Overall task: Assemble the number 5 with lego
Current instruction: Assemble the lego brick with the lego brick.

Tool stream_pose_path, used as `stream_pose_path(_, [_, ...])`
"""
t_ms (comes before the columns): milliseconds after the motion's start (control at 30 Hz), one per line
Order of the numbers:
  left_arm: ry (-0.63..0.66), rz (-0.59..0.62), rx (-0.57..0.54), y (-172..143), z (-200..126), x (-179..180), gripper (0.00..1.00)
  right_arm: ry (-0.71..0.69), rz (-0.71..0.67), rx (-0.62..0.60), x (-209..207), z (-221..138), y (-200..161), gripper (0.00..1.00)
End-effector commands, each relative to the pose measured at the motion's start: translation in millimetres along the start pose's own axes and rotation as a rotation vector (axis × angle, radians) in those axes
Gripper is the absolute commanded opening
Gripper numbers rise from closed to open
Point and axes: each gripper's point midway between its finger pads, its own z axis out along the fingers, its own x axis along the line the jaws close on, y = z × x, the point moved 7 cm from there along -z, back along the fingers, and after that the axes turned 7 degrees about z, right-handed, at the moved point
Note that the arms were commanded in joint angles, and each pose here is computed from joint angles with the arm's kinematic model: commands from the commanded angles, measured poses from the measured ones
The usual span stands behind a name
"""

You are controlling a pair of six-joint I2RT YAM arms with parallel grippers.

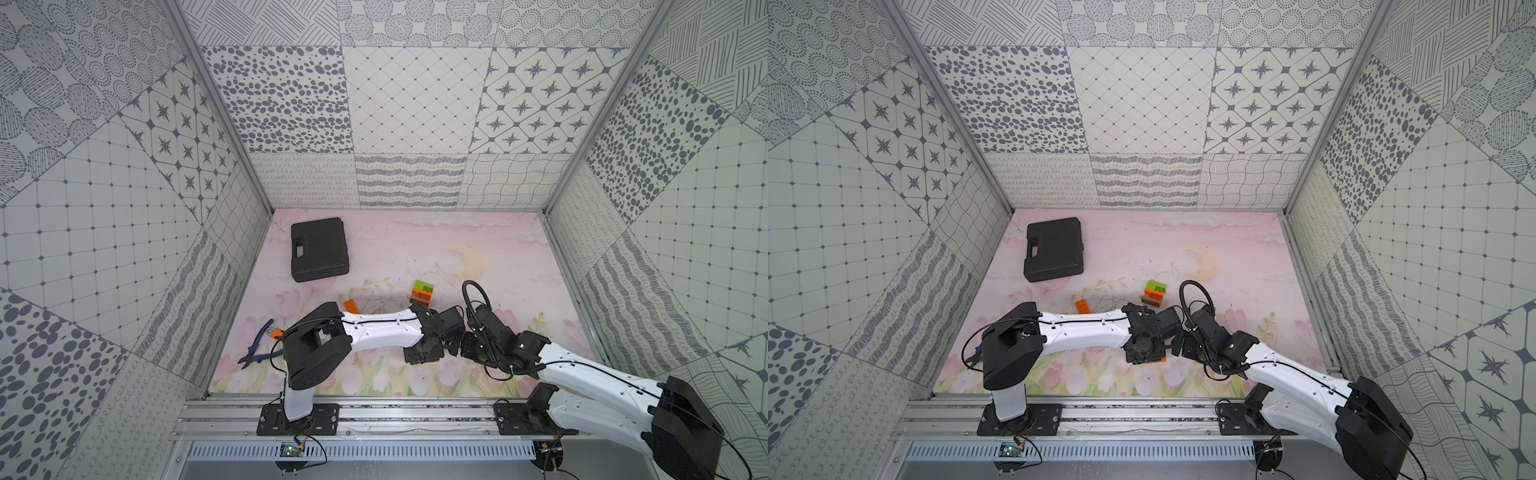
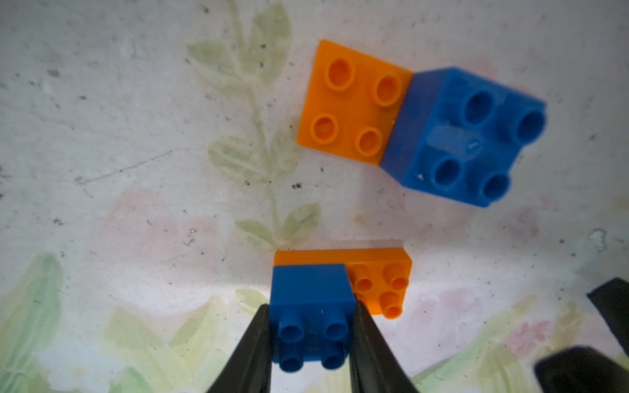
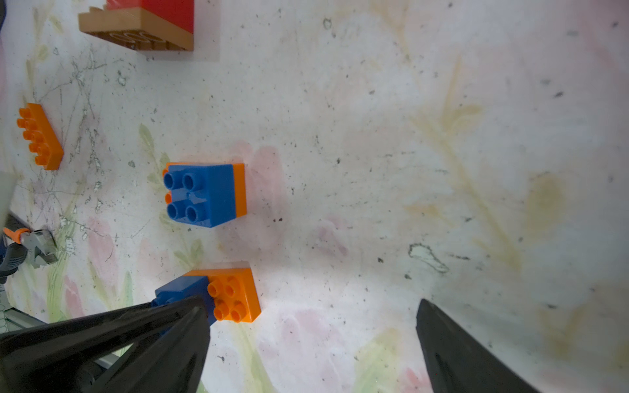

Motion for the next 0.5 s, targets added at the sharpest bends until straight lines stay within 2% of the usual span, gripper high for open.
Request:
stream_pose_path(0, [0.231, -0.024, 0.121, -17, 43, 32, 0.15, -0.005, 0.033, -0.041, -5, -2, 3, 0.99])
stream_pose_path(267, [0.274, -0.014, 0.235, -22, 75, 38, 0.08, -0.032, 0.061, -0.096, -14, -9, 7, 0.99])
stream_pose_path(467, [0.251, -0.032, 0.2, -21, 70, 42, 0.07, -0.022, 0.078, -0.108, -16, -10, 8, 0.99])
